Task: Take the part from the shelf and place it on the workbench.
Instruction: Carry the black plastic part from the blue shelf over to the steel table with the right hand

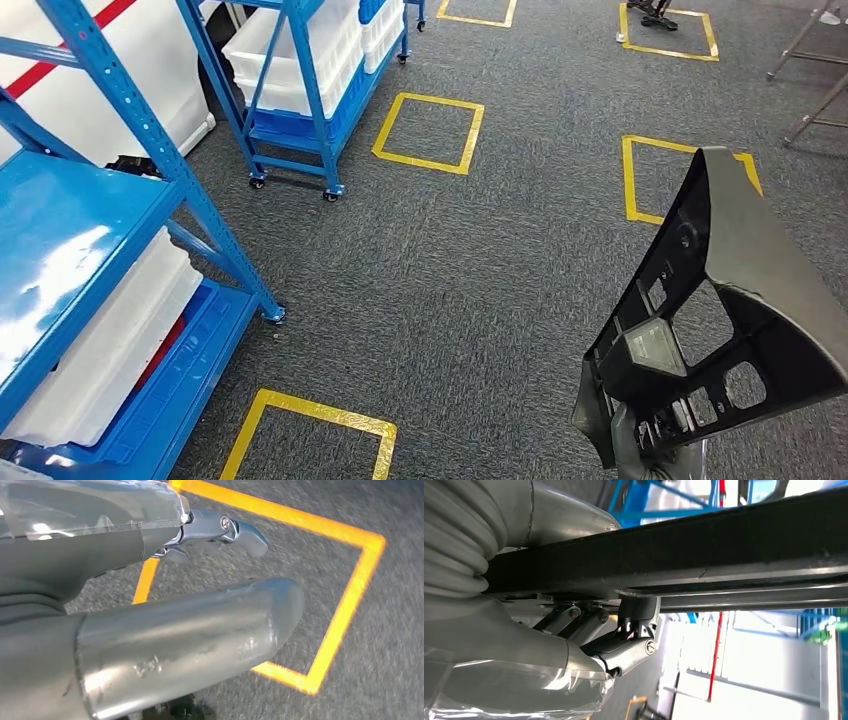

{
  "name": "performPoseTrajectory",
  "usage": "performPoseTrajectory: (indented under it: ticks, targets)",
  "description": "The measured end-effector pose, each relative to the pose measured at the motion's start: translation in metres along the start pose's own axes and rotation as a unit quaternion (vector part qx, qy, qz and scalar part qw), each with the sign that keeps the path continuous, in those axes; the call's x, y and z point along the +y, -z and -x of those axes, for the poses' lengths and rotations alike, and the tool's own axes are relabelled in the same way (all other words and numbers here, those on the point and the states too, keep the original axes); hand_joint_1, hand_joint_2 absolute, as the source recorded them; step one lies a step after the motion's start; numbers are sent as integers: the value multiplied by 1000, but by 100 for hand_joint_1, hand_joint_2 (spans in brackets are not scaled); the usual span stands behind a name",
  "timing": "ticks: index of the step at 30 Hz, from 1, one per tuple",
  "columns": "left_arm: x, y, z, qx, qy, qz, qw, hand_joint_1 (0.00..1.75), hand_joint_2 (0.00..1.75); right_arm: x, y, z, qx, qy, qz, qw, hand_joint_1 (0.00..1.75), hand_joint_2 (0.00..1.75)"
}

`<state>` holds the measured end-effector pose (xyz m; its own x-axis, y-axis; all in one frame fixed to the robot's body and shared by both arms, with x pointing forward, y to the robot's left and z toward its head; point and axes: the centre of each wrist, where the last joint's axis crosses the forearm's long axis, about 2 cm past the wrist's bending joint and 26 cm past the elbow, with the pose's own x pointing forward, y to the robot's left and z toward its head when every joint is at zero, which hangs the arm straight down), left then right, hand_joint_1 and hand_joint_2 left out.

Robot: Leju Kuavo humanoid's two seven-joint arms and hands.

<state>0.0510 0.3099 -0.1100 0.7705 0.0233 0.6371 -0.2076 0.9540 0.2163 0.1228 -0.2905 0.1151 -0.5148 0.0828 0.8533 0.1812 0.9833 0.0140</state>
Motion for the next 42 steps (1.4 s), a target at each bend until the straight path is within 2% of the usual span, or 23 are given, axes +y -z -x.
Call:
performPoseTrajectory:
  ticks: [8, 17, 42]
  targets:
    - [-1, 3, -5, -12, 5, 5, 1000, 0, 0, 1, 6, -2, -9, -33, 10, 999, 175, 175]
    - [2, 0, 1, -7, 9, 2, 1000, 0, 0, -2, 5, 4, 0, -105, 1, 994, 175, 175]
    - [3, -1, 3, 3, 23, 13, 1000, 0, 0, 1, -1, 2, 5, -97, -7, 995, 175, 175]
